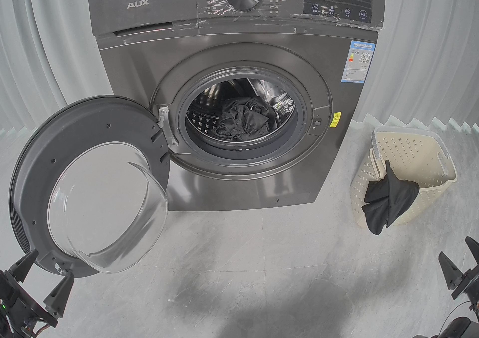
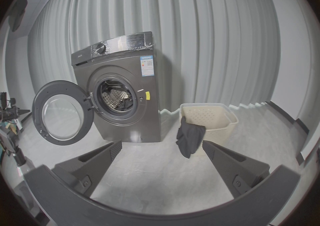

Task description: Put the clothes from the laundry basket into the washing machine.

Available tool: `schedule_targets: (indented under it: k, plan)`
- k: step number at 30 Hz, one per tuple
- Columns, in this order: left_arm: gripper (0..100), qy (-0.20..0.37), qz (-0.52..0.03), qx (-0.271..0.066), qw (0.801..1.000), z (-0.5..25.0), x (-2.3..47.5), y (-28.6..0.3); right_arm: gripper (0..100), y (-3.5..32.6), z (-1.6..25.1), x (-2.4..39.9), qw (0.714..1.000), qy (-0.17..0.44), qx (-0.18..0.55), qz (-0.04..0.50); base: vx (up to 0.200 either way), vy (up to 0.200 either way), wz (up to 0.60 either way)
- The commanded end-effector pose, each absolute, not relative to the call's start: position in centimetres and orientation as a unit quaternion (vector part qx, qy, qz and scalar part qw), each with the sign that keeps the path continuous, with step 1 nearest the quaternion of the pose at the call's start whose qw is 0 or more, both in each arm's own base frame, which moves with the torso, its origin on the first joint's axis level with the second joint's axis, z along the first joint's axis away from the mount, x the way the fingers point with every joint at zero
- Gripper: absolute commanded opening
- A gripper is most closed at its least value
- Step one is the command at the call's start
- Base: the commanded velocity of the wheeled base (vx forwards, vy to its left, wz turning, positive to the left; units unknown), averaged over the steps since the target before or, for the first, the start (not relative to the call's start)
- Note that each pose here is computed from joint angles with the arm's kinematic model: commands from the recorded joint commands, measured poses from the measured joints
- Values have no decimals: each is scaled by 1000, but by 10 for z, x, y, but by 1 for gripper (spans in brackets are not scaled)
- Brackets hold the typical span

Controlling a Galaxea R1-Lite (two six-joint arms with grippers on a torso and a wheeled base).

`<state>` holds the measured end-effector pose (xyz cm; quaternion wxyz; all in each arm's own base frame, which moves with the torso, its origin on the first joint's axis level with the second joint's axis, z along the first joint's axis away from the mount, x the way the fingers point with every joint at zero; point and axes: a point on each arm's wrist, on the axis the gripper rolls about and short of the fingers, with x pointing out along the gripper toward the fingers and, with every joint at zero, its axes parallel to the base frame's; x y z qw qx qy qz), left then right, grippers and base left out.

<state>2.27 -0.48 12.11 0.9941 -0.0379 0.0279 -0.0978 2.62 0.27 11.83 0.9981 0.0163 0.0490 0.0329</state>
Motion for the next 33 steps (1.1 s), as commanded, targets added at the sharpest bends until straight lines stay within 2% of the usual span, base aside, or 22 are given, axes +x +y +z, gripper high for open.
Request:
schedule_targets:
  k: [1,5,8,10,12,13,15,17,20,21,24,25,29,33]
  plan:
    - [100,-25,-23,-45,998,95,-12,8,100,-5,90,-15,999,-9,5,-51,0,0,0]
    - [100,-21,-20,-32,999,91,-15,7,100,-3,82,-19,999,9,9,-48,0,0,0]
    - [100,-15,63,-42,997,89,-15,8,100,0,82,-24,1000,-12,12,8,0,0,0]
    - [100,0,106,-33,994,86,-16,8,100,0,82,-24,1000,-11,8,2,0,0,0]
    - [100,-8,137,-18,990,84,-19,6,100,-2,82,-24,999,-6,4,-34,0,0,0]
    - [100,-21,134,2,991,83,-22,5,100,-3,82,-24,998,-7,3,-56,0,0,0]
    - [100,-20,121,21,992,83,-22,5,100,-4,82,-25,996,-7,6,-92,0,0,0]
    - [100,-28,111,16,993,83,-23,5,100,-5,82,-25,993,-6,3,-117,0,0,0]
    - [100,-27,110,14,993,83,-24,5,100,-5,82,-25,993,-8,1,-114,0,0,0]
    - [100,-19,96,3,995,82,-24,5,100,-4,82,-24,997,-9,9,-79,0,0,0]
    - [100,-14,35,-30,999,80,-24,2,100,-1,78,-23,1000,1,15,-18,0,0,0]
    - [100,-13,22,-27,999,79,-23,1,100,0,76,-22,1000,2,9,-2,0,0,0]
    - [100,-2,0,-5,1000,76,-23,0,100,0,76,-23,1000,2,-2,10,0,-150,0]
    - [100,-2,2,-11,1000,76,-23,0,100,0,76,-23,1000,2,-1,10,0,-200,0]
